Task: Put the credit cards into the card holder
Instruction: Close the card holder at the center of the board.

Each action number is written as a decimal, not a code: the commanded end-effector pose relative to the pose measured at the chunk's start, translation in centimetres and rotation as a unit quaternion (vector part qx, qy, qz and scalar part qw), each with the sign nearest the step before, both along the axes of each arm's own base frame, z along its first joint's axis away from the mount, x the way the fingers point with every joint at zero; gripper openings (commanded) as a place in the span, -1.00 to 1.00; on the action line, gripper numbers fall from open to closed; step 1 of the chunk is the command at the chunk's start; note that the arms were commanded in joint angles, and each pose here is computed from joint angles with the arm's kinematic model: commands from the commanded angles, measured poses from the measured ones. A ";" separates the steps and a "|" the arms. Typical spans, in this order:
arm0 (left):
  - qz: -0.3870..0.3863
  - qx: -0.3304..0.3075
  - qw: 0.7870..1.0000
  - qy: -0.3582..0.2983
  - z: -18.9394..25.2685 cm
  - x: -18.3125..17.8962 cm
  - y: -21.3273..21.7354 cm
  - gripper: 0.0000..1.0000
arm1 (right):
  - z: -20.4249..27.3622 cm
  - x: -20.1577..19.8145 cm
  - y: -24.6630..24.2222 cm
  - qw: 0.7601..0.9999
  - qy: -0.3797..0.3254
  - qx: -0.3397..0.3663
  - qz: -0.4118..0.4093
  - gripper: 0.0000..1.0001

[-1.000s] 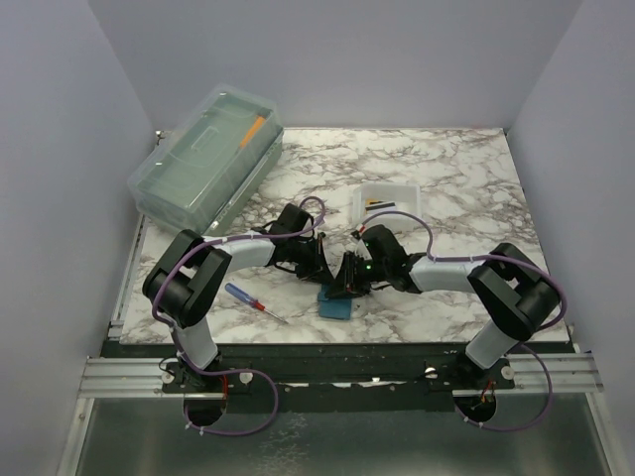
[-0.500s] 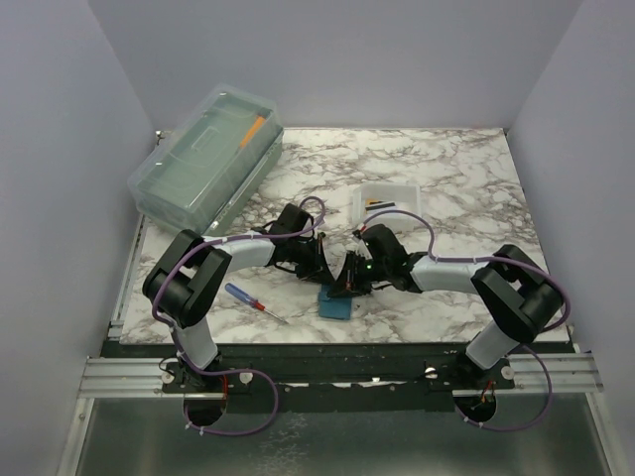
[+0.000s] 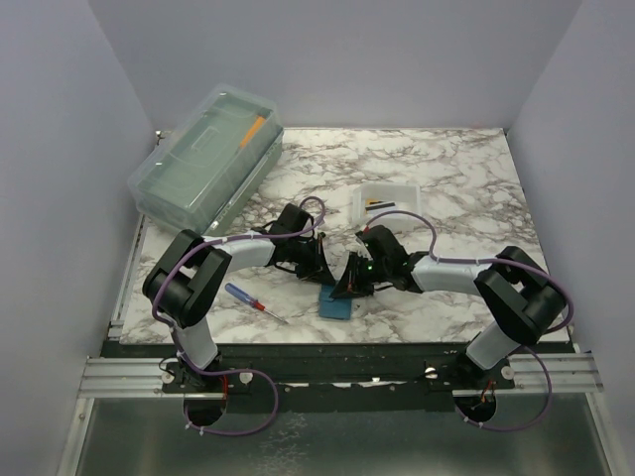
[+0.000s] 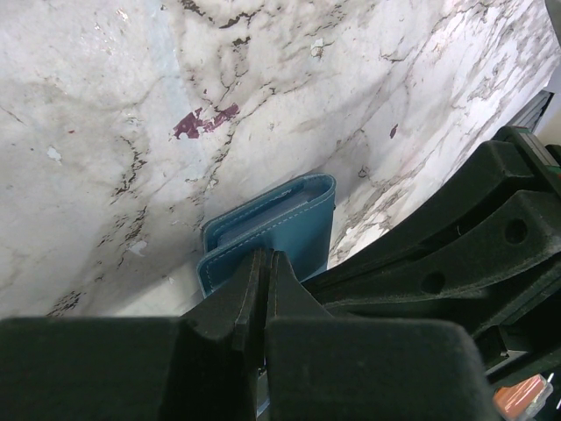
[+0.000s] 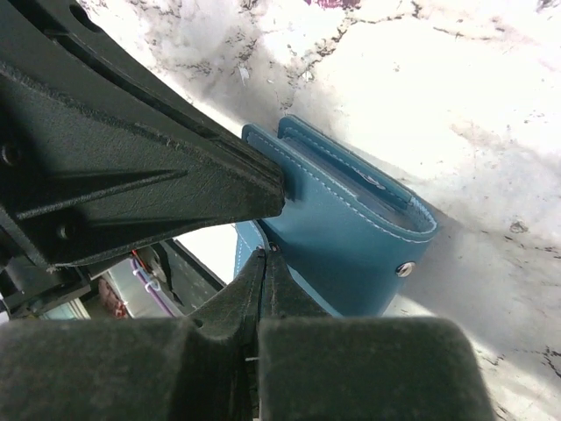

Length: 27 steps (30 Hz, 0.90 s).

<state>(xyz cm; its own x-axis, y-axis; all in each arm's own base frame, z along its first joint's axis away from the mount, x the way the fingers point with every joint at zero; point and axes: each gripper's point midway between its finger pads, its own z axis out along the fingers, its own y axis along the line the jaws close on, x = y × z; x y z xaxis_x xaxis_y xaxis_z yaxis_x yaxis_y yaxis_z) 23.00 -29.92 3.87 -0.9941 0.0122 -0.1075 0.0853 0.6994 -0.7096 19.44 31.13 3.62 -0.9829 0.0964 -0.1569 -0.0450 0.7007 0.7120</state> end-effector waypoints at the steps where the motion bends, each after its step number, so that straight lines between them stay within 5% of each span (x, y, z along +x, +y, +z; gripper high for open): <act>1: 0.004 0.034 0.999 0.002 -1.4 -0.4 1.1 -1.00 | -0.4 0.7 -0.2 1.000 -0.007 -0.027 -0.005 -1.00; 27: 0.004 0.035 0.999 0.002 -1.4 -0.5 1.2 -1.00 | -1.6 -1.0 -0.7 0.998 0.014 -0.053 0.001 -1.00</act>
<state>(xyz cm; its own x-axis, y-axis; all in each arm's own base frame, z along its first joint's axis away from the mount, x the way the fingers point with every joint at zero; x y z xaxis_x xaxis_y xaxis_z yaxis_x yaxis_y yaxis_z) 22.99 -29.91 3.86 -0.9942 0.0123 -0.1073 0.0852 0.6999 -0.7092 19.43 31.22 3.45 -0.9824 0.0901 -0.1637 -0.0462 0.7318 0.6800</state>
